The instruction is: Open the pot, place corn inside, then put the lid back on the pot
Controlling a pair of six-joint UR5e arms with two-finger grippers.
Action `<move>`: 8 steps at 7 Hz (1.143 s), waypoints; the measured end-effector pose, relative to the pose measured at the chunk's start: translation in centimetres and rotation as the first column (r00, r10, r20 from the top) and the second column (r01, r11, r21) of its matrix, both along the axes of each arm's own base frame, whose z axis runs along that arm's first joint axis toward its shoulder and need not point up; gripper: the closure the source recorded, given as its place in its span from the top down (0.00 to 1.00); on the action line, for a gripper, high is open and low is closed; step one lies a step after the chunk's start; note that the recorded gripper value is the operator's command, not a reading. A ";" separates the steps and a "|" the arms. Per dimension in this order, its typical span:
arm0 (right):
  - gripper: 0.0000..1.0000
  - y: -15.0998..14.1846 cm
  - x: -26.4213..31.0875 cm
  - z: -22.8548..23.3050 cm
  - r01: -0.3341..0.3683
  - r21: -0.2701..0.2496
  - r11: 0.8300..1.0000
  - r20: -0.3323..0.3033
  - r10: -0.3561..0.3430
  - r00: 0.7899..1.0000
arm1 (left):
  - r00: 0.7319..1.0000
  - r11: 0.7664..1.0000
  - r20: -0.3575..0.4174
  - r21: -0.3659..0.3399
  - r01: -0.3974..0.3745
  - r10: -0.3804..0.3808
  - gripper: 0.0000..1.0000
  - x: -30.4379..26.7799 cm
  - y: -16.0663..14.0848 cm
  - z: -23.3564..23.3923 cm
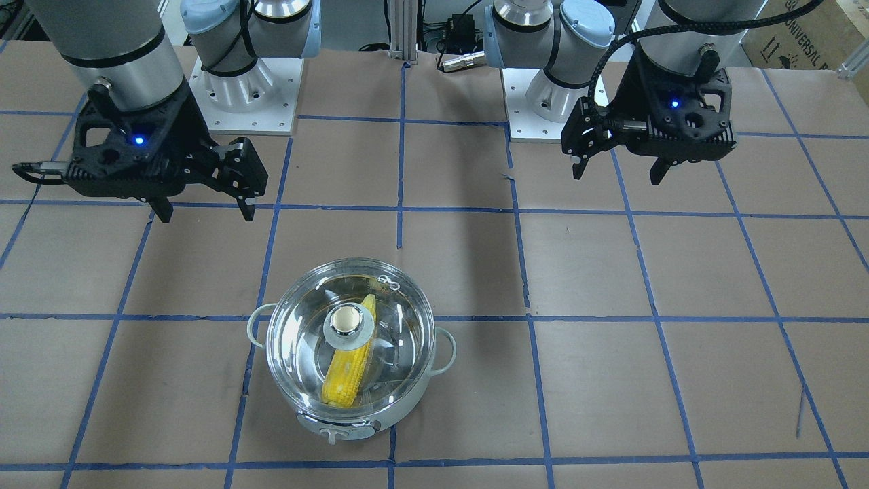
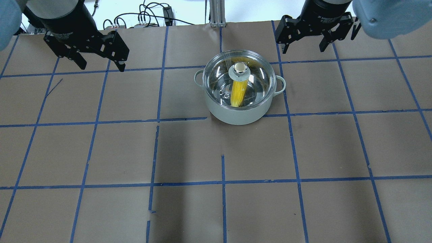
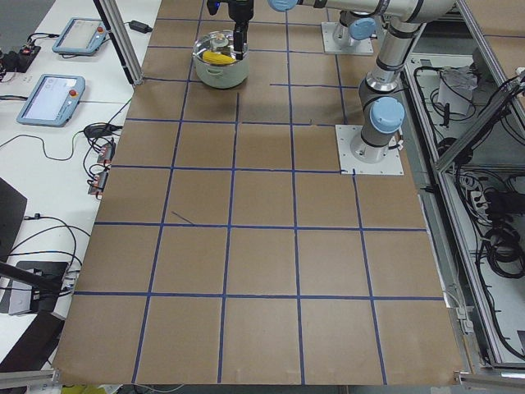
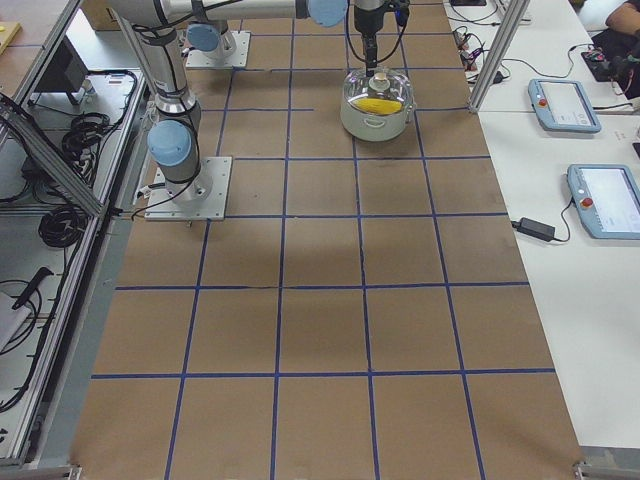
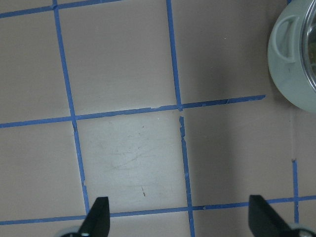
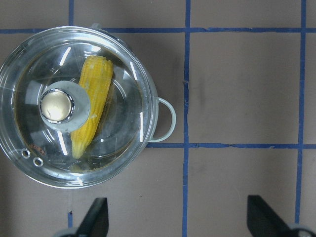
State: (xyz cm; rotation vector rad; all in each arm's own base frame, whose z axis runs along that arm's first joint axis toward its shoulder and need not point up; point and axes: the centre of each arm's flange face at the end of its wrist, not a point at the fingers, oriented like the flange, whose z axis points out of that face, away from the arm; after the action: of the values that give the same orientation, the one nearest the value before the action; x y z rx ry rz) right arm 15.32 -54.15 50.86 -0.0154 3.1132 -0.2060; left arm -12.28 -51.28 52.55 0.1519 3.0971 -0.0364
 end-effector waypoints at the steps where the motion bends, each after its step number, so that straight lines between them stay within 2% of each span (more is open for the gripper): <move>1: 1.00 0.4 -1.1 0.8 0.017 -0.016 1.000 -0.003 -0.017 1.000 | 1.000 1.000 0.001 0.000 0.000 0.000 1.00 0.0 0.0 0.0; 5: 1.00 0.9 -2.3 -0.2 0.031 -0.013 0.999 -0.053 -0.031 0.998 | 1.000 1.000 0.002 -0.001 0.000 0.000 1.00 0.0 0.1 0.1; 8: 0.99 1.0 -2.4 0.1 0.035 -0.019 0.999 -0.060 -0.036 0.998 | 1.000 1.000 0.001 0.000 0.001 -0.001 1.00 0.0 0.1 0.1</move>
State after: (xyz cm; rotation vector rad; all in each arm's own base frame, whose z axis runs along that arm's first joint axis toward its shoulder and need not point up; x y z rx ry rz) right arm 12.94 -53.17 50.93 0.0335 3.1738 -0.2392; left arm -12.32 -51.17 52.63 0.1531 3.0963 -0.0356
